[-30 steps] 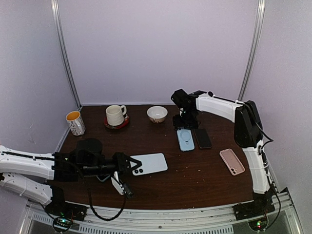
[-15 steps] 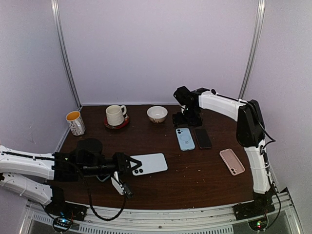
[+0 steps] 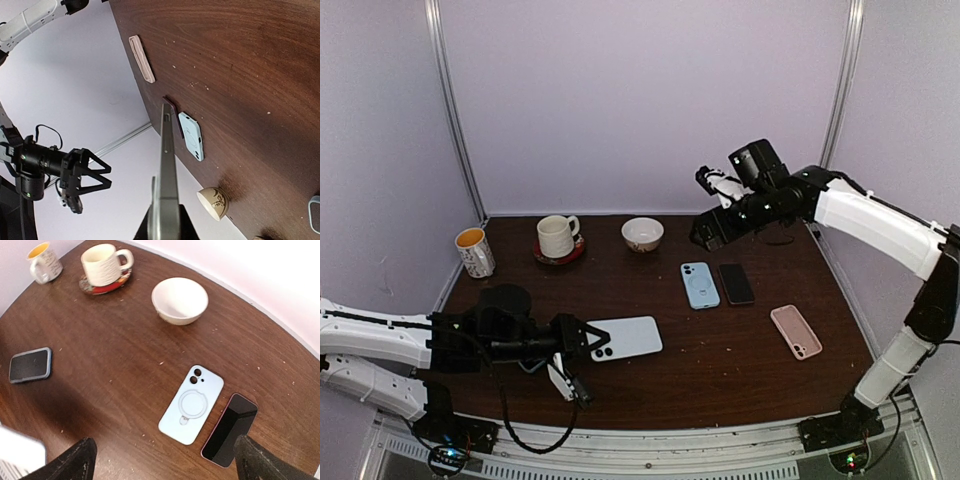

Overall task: Take the phone out of the phone case
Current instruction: Pass from the left arm to the right

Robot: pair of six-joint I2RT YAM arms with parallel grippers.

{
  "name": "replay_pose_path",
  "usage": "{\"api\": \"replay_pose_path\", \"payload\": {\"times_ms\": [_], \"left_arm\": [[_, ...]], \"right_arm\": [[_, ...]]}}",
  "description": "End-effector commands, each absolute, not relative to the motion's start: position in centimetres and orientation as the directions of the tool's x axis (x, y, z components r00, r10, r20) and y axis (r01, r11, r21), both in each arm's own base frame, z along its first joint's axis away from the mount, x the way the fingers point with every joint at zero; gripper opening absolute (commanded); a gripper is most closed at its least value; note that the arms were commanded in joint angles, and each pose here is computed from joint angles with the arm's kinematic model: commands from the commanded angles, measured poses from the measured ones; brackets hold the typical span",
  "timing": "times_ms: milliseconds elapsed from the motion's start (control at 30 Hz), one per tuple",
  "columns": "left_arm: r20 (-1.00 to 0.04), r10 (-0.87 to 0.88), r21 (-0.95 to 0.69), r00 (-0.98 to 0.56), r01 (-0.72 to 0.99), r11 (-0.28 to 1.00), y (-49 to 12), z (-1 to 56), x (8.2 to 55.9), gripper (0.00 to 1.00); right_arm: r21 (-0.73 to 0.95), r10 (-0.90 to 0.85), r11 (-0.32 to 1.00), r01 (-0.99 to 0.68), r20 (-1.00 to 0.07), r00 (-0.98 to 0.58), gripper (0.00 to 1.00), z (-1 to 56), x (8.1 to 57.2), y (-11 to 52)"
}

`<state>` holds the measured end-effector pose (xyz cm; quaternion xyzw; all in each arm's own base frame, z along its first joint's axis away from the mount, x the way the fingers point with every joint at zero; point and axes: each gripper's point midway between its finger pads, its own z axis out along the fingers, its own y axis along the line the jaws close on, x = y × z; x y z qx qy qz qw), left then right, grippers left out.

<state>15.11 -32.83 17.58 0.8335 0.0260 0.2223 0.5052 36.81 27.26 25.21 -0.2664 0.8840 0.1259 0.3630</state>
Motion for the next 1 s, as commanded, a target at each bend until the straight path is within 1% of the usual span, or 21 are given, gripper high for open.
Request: {"api": "replay_pose_path", "payload": {"times_ms": [0,67,200,300,400,567,700,833,967], "left_arm": [[0.347,0.300,0.886,0.888,-0.206,-0.415,-33.5,20.1,15.6,0.00],[0.343,0.300,0.889,0.890,-0.204,-0.409,-33.6,20.2,15.5,0.00],[0.332,0.302,0.897,0.894,-0.199,-0.395,-33.6,20.6,15.4,0.00],[0.324,0.301,0.902,0.897,-0.197,-0.385,-33.6,20.8,15.3,0.00],[0.326,0.299,0.901,0.897,-0.199,-0.385,-33.6,20.8,15.2,0.00],[0.313,0.262,0.906,0.913,-0.204,-0.371,-33.9,20.8,14.3,0.00],[0.310,0.251,0.908,0.917,-0.207,-0.365,-34.1,20.7,13.9,0.00],[0.309,0.245,0.907,0.919,-0.208,-0.366,-34.2,20.6,13.7,0.00],[0.308,0.242,0.909,0.920,-0.210,-0.360,-34.3,20.7,13.5,0.00]], "right_arm": [[-0.085,-0.524,0.631,-0.771,-0.780,-0.343,1.00,26.2,32.4,29.2],[-0.121,-0.546,0.548,-0.827,-0.801,-0.245,1.00,26.5,29.5,29.4],[-0.213,-0.589,0.278,-0.937,-0.808,0.009,1.00,26.7,22.9,31.1],[-0.278,-0.592,0.067,-0.958,-0.784,0.186,1.00,26.2,18.1,32.1],[-0.295,-0.594,-0.068,-0.953,-0.756,0.277,1.00,25.5,15.0,33.0],[-0.268,-0.625,-0.165,-0.949,-0.716,0.311,1.00,24.5,12.9,35.1],[-0.228,-0.667,-0.146,-0.962,-0.696,0.267,1.00,23.8,13.3,37.2],[-0.205,-0.719,-0.156,-0.966,-0.647,0.253,1.00,22.2,13.9,38.9],[-0.178,-0.742,-0.152,-0.972,-0.629,0.232,1.00,21.2,14.4,40.6]]}}
